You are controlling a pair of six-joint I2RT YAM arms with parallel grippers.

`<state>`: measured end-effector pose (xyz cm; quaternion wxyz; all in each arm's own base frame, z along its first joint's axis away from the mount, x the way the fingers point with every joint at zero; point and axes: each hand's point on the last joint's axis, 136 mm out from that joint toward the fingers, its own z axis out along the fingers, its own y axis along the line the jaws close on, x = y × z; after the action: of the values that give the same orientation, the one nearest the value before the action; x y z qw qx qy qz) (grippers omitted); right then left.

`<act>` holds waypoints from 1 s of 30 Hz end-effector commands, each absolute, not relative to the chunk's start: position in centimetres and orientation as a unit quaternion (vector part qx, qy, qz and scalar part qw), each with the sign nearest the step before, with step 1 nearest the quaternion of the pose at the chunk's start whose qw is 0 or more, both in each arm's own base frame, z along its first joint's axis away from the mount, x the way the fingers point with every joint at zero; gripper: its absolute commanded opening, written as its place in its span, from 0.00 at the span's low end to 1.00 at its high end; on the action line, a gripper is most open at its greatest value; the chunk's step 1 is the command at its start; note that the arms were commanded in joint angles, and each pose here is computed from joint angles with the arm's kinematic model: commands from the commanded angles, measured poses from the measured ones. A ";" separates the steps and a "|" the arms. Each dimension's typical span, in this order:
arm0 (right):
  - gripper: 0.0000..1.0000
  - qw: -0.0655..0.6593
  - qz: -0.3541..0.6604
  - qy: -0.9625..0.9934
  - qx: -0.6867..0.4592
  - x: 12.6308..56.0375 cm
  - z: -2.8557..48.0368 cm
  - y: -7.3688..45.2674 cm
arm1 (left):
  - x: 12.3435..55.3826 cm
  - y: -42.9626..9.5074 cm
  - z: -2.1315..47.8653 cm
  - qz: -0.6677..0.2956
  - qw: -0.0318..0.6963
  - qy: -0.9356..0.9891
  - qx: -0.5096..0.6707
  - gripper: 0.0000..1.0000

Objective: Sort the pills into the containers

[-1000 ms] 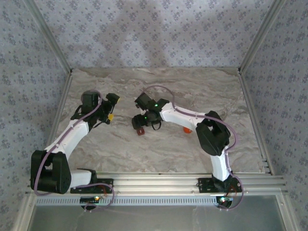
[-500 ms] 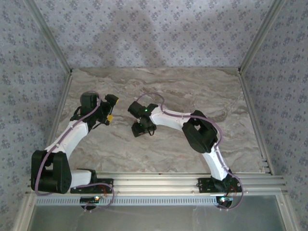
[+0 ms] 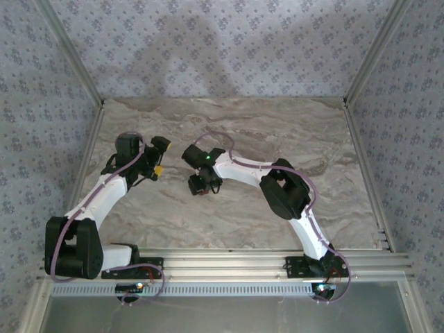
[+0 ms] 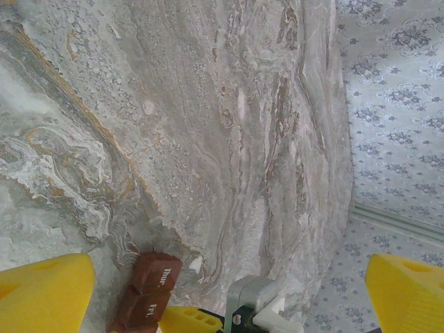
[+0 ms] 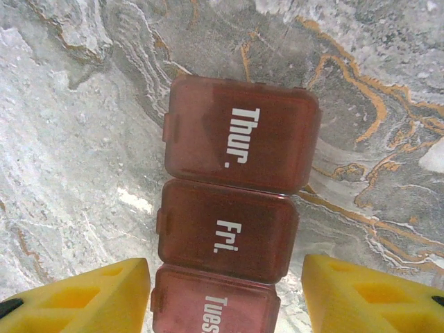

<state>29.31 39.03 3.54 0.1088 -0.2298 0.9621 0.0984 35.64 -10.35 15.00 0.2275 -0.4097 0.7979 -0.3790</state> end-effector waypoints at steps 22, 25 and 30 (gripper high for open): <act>0.44 0.096 0.073 0.960 -0.254 28.3 1.2 38.8 | 35.7 -10.3 15.4 -0.392 0.227 0.787 -0.419 1.00; 0.38 0.106 0.075 0.957 -0.259 28.3 1.8 38.7 | 35.7 -10.3 15.3 -0.394 0.224 0.785 -0.422 1.00; 0.35 0.155 0.113 0.946 -0.259 29.5 5.2 38.0 | 35.5 -11.1 15.6 -0.413 0.213 0.780 -0.420 1.00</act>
<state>29.00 38.52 2.95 0.1268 -0.2522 0.9545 0.0961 35.70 -10.65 15.20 0.2189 -0.4202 0.7881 -0.3929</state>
